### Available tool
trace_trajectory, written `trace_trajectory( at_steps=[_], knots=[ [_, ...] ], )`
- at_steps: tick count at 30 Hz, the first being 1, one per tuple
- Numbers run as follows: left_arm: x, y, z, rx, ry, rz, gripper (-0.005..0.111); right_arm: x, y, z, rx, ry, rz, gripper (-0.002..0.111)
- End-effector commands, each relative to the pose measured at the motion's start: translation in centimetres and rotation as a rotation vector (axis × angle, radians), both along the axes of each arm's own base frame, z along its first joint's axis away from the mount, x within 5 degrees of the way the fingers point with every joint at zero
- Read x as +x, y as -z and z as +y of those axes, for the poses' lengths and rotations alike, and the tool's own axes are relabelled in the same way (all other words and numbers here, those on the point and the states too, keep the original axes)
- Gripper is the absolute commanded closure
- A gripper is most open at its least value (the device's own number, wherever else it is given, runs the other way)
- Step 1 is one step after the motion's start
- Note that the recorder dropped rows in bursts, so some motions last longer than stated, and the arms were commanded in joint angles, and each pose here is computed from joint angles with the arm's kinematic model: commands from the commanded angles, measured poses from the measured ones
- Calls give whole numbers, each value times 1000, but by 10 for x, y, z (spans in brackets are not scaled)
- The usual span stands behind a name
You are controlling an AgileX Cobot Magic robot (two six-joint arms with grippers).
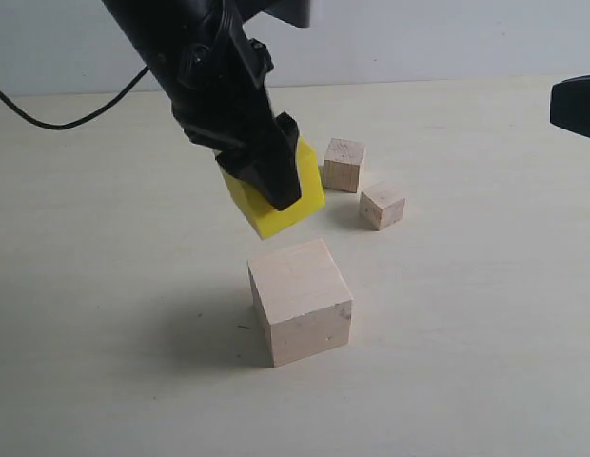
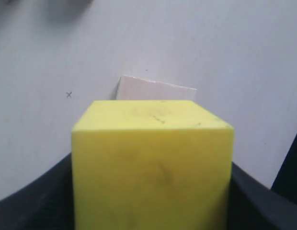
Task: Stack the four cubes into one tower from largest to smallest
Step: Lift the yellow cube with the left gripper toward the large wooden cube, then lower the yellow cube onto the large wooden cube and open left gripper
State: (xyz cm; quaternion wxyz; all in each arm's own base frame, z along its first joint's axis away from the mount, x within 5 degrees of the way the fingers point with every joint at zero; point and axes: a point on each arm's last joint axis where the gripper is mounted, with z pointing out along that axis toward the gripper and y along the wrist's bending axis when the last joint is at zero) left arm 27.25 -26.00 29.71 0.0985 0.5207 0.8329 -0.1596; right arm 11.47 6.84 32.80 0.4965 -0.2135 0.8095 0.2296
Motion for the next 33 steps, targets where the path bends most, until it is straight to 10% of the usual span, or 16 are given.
trace_trajectory(
  at_steps=[1,33],
  knots=[
    [-6,11,-12,16,83,2,107,0,-2,0,-7,-5,-11,108],
    [5,67,-29,71,184,104,107,0,-2,0,-7,-6,-9,108]
  ],
)
